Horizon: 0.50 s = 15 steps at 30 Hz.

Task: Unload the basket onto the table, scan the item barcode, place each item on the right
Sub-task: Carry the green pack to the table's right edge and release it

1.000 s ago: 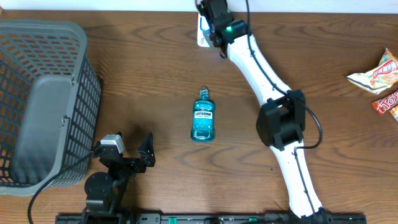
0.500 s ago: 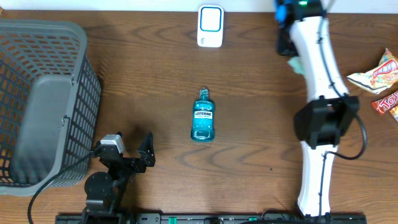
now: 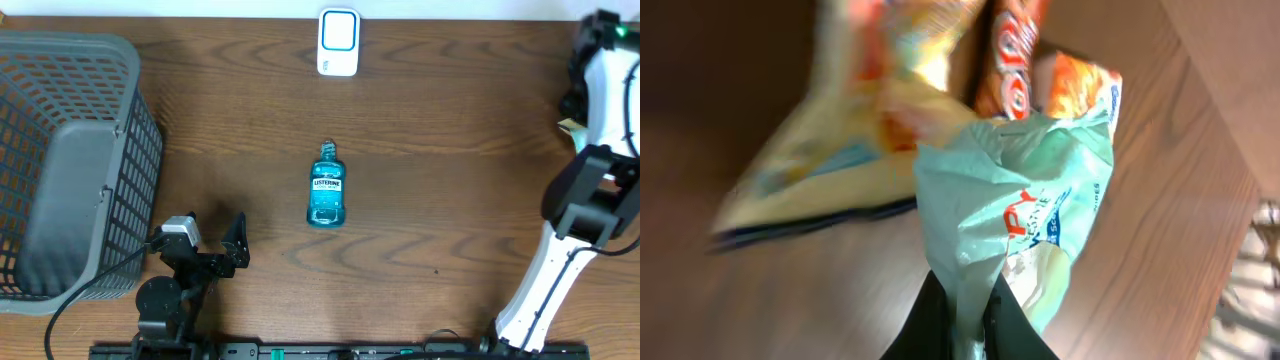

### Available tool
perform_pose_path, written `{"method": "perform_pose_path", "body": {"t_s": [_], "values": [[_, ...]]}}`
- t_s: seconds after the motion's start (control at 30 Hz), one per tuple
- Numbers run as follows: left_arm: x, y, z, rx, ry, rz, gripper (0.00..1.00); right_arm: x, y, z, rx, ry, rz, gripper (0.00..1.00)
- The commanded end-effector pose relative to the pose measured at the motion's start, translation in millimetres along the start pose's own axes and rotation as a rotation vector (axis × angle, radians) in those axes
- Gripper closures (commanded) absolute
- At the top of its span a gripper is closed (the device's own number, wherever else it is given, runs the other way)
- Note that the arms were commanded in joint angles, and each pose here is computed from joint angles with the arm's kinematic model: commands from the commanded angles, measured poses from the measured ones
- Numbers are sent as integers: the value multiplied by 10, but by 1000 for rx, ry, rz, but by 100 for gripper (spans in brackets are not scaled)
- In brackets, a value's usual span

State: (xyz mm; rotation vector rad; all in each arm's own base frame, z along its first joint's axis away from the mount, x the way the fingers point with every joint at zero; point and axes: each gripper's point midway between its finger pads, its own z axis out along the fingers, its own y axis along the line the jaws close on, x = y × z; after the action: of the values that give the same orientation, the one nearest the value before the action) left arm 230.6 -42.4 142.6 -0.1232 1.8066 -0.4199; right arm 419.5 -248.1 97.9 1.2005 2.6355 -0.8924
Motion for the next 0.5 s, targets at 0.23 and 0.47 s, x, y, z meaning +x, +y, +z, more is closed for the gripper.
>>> {"method": "perform_pose_path", "body": {"t_s": [0.23, 0.47], "values": [[114, 44, 15, -10, 33, -1, 2, -15, -420, 335, 50, 36, 127, 74], [114, 44, 15, -10, 33, -1, 2, -186, -389, -594, -278, -37, 221, 1]]}}
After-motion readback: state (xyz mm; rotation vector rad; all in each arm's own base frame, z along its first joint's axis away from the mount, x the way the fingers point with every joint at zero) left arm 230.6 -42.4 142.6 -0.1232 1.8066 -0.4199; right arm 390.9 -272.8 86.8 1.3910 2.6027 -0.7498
